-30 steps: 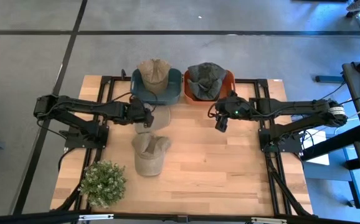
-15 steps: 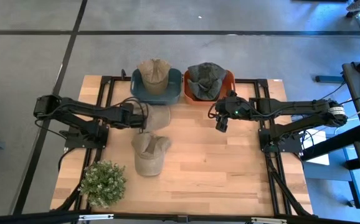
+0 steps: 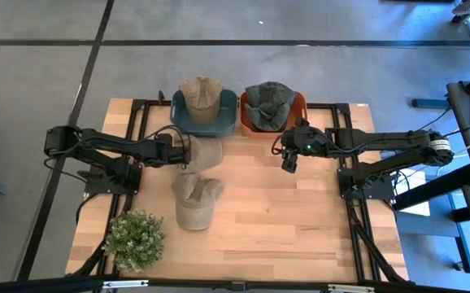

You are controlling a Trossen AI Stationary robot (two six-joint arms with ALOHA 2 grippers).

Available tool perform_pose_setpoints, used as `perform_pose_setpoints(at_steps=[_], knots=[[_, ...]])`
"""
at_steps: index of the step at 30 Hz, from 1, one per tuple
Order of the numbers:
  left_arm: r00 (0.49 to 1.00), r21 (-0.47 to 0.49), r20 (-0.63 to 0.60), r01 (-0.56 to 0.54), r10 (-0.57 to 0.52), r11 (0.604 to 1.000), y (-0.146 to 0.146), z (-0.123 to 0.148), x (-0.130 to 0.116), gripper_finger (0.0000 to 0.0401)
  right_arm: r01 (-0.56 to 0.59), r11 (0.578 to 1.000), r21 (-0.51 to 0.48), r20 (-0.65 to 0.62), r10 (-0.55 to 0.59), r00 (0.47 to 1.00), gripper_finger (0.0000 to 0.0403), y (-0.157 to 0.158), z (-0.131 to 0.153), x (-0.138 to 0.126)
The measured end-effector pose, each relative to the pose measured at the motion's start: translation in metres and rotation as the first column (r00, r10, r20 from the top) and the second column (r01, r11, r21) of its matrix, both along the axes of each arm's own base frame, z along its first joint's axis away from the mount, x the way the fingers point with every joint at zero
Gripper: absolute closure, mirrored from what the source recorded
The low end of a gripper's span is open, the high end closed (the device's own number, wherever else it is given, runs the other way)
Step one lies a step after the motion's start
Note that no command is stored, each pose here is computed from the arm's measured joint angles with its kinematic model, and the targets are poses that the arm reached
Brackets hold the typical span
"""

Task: Pick & Place hat
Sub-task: Put the top brown cap into the dark blue bin

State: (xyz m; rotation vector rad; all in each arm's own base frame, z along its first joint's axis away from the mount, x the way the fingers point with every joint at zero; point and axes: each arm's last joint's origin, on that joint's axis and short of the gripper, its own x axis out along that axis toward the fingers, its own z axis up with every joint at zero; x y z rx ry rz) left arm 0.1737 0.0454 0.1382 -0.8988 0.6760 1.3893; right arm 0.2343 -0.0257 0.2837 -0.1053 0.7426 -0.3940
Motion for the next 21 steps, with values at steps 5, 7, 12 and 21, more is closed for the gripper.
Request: perform_pose_setpoints(at_steps=[5, 7, 12, 21], knots=[[0.998, -0.013, -0.024, -0.06, 0.06, 0.998, 0.003, -0.011, -0.012, 0.0299, 0.0, 1.0, 0.0, 0.0, 0.0, 1.0, 0.0186, 0.0, 0.0, 0.0], [0.998, -0.021, -0.018, -0.066, 0.066, 0.998, 0.004, -0.016, -0.015, 0.0299, 0.0, 1.0, 0.0, 0.0, 0.0, 1.0, 0.0186, 0.0, 0.0, 0.0], [0.998, -0.005, 0.03, -0.055, 0.055, 0.998, 0.003, -0.026, -0.018, 0.0299, 0.0, 1.0, 0.0, 0.0, 0.0, 1.0, 0.0186, 0.0, 0.0, 0.0], [0.999, -0.007, 0.002, -0.036, 0.036, 0.999, 0.002, -0.028, -0.021, 0.0299, 0.0, 1.0, 0.001, 0.0, 0.0, 1.0, 0.0186, 0.0, 0.0, 0.0]])
